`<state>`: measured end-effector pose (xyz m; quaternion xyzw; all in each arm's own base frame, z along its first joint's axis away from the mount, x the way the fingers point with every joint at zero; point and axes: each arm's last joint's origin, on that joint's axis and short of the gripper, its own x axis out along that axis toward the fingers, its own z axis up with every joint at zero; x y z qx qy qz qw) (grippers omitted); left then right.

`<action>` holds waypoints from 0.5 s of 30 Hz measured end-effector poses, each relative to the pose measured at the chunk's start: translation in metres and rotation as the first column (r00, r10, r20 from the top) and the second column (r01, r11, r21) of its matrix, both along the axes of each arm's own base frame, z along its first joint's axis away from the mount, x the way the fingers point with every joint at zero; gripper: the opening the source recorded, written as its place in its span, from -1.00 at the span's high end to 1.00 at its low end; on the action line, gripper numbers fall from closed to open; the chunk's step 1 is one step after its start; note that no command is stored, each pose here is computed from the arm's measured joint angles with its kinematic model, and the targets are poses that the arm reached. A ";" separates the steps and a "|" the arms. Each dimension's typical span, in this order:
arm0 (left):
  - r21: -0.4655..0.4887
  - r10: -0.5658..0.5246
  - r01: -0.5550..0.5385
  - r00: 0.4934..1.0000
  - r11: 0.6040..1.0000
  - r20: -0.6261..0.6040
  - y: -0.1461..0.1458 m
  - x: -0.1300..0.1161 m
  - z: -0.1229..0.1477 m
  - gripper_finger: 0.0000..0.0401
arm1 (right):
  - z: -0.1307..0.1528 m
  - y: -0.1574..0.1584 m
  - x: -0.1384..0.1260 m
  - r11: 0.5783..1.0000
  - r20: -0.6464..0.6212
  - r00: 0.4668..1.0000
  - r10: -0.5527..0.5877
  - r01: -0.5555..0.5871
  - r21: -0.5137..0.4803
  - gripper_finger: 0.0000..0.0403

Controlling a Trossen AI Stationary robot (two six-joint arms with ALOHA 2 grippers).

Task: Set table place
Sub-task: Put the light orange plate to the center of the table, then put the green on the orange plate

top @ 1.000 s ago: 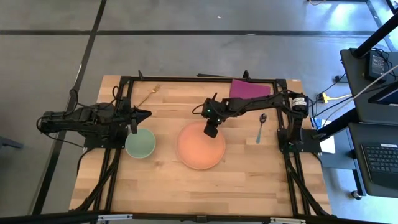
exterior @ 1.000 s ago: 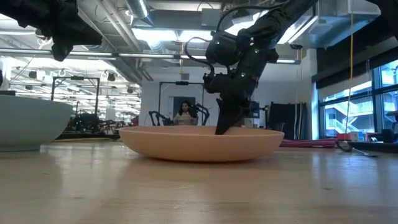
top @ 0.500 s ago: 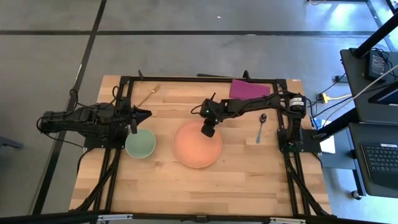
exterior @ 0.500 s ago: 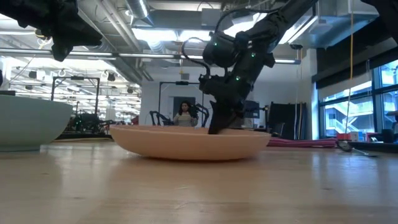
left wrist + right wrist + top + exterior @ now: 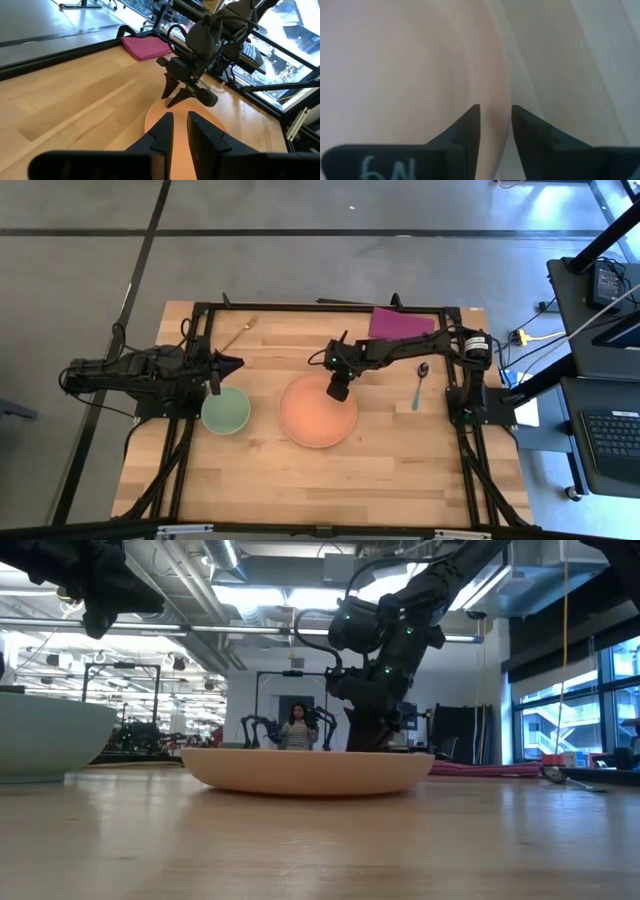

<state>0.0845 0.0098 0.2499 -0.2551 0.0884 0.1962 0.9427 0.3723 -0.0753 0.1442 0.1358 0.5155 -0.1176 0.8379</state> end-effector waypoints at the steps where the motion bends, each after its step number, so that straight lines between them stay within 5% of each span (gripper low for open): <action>1: 0.000 0.000 0.000 1.000 1.000 0.000 0.000 0.000 0.000 0.77 | 0.001 0.000 0.000 1.000 -0.001 1.000 -0.002 0.002 0.002 0.40; 10: 0.004 -0.001 0.001 1.000 1.000 0.003 0.000 0.000 0.000 0.84 | 0.050 0.000 0.010 1.000 -0.123 0.992 0.016 -0.013 0.026 0.35; 15: 0.012 0.023 -0.023 1.000 1.000 0.019 0.001 0.000 0.002 0.87 | 0.089 0.015 0.025 0.997 -0.069 0.995 0.072 -0.071 0.008 0.35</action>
